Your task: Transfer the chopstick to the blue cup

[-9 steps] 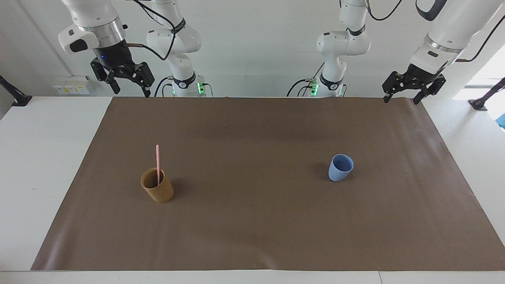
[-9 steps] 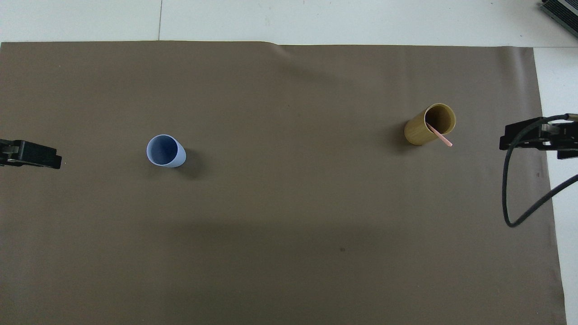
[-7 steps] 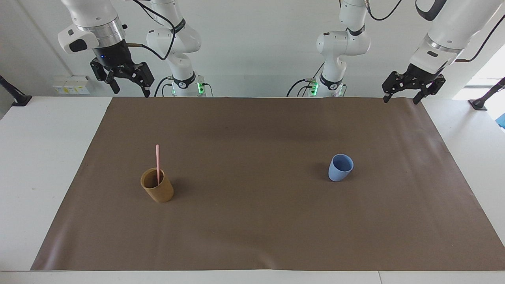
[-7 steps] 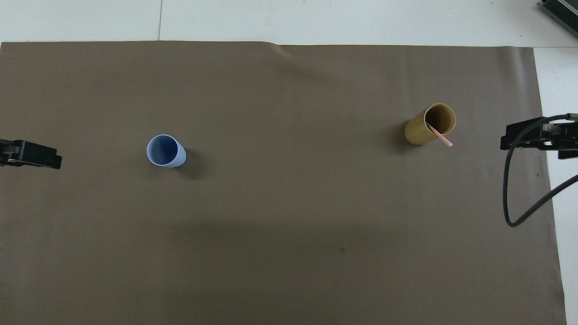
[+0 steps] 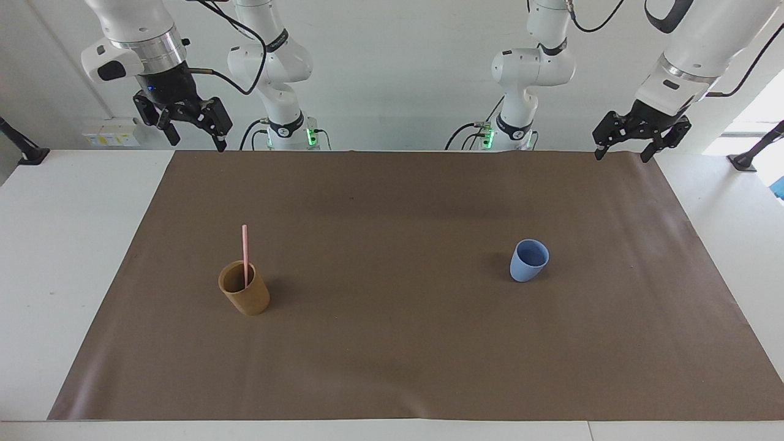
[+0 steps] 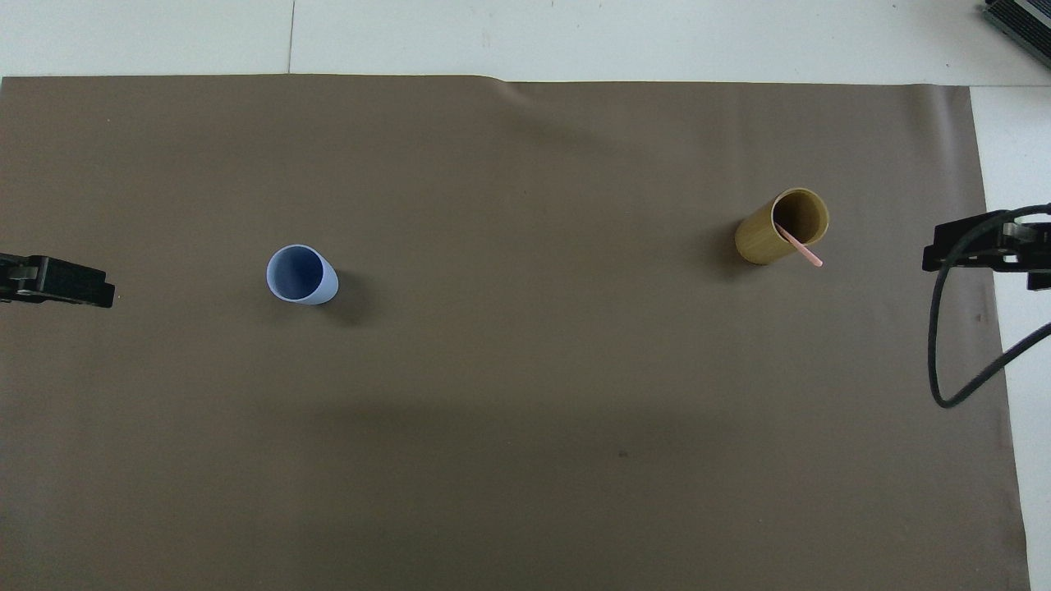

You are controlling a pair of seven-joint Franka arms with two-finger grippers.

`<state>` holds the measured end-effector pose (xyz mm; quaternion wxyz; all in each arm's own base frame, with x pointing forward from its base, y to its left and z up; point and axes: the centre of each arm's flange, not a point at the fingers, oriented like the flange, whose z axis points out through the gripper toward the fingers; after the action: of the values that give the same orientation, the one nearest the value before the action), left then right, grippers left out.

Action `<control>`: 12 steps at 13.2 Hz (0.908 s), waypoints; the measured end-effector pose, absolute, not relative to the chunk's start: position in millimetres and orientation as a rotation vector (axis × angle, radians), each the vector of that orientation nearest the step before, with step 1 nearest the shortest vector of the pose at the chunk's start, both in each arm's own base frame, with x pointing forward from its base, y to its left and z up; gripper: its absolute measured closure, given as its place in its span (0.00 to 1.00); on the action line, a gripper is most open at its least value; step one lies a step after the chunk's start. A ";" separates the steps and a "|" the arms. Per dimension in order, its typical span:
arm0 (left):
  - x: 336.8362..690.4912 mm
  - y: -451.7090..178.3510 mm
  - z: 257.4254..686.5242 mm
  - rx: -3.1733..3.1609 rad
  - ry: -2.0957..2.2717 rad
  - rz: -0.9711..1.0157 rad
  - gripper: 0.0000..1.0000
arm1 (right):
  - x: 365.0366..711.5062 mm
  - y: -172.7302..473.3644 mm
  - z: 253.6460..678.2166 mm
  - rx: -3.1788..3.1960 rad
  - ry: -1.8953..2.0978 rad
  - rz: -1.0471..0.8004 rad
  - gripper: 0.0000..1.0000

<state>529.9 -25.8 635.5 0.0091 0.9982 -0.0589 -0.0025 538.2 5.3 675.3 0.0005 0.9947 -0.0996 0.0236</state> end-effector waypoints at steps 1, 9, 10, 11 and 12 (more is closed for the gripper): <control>533.0 -25.7 627.7 3.118 -0.182 0.008 0.00 | 538.2 5.3 675.3 3.124 -0.313 0.074 0.00; 551.9 -31.4 512.3 3.099 -0.172 0.087 0.00 | 538.2 5.3 675.3 3.124 -0.313 0.074 0.00; 557.4 -31.5 499.5 3.099 -0.169 0.116 0.00 | 538.2 5.3 675.3 3.124 -0.313 0.074 0.00; 564.0 -31.7 488.2 3.098 -0.160 0.146 0.00 | 538.2 5.3 675.3 3.124 -0.313 0.074 0.00; 571.5 -32.2 475.7 3.096 -0.137 0.169 0.00 | 538.2 5.3 675.3 3.124 -0.313 0.074 0.00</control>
<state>571.5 -32.2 475.7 0.0191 0.9974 -0.0441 0.0543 538.2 5.3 675.3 0.0005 0.9947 -0.0996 0.0236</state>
